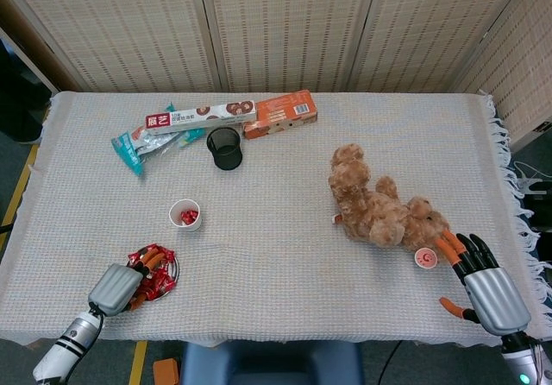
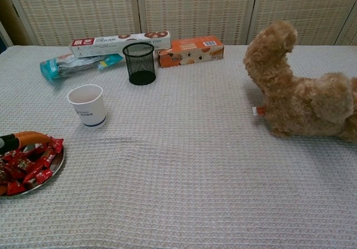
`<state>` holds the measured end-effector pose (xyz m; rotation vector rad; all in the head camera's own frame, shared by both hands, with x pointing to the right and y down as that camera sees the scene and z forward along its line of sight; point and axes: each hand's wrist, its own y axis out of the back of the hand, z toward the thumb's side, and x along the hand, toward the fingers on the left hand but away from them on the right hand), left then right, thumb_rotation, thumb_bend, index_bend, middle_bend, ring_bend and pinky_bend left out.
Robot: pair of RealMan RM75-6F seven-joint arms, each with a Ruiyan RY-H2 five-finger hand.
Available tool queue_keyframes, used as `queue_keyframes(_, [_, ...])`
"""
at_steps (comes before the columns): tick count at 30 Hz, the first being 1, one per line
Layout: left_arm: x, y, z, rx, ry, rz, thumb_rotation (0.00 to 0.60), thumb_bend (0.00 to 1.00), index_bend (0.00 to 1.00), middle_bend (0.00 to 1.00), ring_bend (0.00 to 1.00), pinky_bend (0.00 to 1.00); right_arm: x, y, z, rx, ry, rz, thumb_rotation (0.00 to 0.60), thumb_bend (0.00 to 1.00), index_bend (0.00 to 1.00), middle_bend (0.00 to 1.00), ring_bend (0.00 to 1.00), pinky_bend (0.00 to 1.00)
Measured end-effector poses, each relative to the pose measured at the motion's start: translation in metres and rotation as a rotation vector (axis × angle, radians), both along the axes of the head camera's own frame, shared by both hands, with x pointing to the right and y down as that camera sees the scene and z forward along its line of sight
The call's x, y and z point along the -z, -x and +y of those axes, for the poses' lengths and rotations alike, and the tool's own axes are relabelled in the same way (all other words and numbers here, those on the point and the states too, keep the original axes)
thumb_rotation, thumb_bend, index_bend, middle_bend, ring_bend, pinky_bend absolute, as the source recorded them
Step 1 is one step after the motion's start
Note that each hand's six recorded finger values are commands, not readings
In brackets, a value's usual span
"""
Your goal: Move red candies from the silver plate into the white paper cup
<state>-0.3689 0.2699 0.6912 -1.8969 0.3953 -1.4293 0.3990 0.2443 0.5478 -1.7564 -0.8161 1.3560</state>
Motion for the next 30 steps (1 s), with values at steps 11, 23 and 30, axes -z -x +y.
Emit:
queue_keyframes(11, [-0.0059, -0.0059, 0.0025, -0.026, 0.010, -0.012, 0.600, 0.35, 0.13, 0.21, 0.86, 1.00, -0.0013, -0.0013, -0.0009, -0.004, 0.005, 0.006, 0.600, 0.06, 0.00, 0.00, 0.00, 0.00])
queue_keyframes(23, [-0.0065, -0.0078, 0.0017, -0.041, -0.031, -0.019, 0.600, 0.35, 0.26, 0.32, 0.86, 1.00, -0.0014, -0.0018, -0.0010, -0.006, 0.005, 0.011, 0.600, 0.06, 0.00, 0.00, 0.00, 0.00])
queue_keyframes(30, [-0.0031, -0.0084, 0.0010, -0.045, -0.060, -0.018, 0.600, 0.35, 0.30, 0.36, 0.86, 1.00, -0.0015, -0.0017, -0.0011, -0.005, 0.006, 0.012, 0.600, 0.06, 0.00, 0.00, 0.00, 0.00])
